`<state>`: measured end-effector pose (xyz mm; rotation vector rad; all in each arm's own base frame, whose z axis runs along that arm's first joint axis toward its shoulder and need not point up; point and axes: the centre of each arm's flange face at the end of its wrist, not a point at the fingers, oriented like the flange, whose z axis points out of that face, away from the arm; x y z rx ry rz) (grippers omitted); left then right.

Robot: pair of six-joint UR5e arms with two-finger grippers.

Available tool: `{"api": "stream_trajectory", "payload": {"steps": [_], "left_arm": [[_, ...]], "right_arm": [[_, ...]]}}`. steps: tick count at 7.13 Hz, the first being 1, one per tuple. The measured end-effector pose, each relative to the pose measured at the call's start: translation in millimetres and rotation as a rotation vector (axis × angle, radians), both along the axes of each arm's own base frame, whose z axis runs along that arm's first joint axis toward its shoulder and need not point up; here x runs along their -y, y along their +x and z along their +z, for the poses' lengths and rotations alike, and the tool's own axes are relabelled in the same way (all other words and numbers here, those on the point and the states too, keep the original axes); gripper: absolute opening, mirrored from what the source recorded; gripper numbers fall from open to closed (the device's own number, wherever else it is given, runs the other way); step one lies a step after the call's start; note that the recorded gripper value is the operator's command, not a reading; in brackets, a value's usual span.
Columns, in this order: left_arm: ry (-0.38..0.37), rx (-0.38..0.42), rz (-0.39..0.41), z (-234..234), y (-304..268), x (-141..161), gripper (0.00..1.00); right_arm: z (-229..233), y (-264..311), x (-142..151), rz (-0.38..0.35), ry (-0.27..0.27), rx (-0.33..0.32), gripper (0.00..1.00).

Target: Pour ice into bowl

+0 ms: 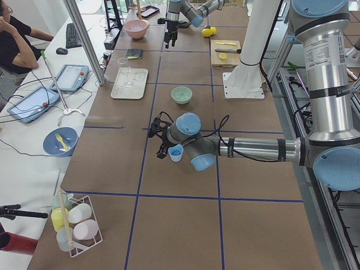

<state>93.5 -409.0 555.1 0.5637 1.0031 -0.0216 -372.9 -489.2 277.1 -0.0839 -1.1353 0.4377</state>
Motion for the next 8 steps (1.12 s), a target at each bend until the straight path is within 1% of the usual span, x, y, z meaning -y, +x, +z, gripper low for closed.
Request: {"api": "stream_trajectory", "payload": {"steps": [2,3,5,6,7,8], "left_arm": [[0.002,-0.06,-0.155,14,20,-51,1.0],[0.008,-0.066,-0.228,19,37,-66,1.0],[0.022,-0.055,-0.361,27,79,-89,1.0],[0.028,-0.063,-0.427,29,99,-102,1.0],[0.057,-0.056,-0.487,31,114,-115,1.0],[0.093,-0.023,-0.528,36,125,-125,1.0]], "right_arm": [[5,1,-2,-0.011,0.02,0.01,1.0],[3,1,-3,-0.013,0.029,0.019,1.0],[0,2,-5,-0.013,0.037,0.028,1.0],[-1,2,-6,-0.012,0.038,0.03,1.0],[-2,2,-7,-0.012,0.037,0.033,1.0],[-3,1,-8,-0.013,0.036,0.034,1.0]]}}
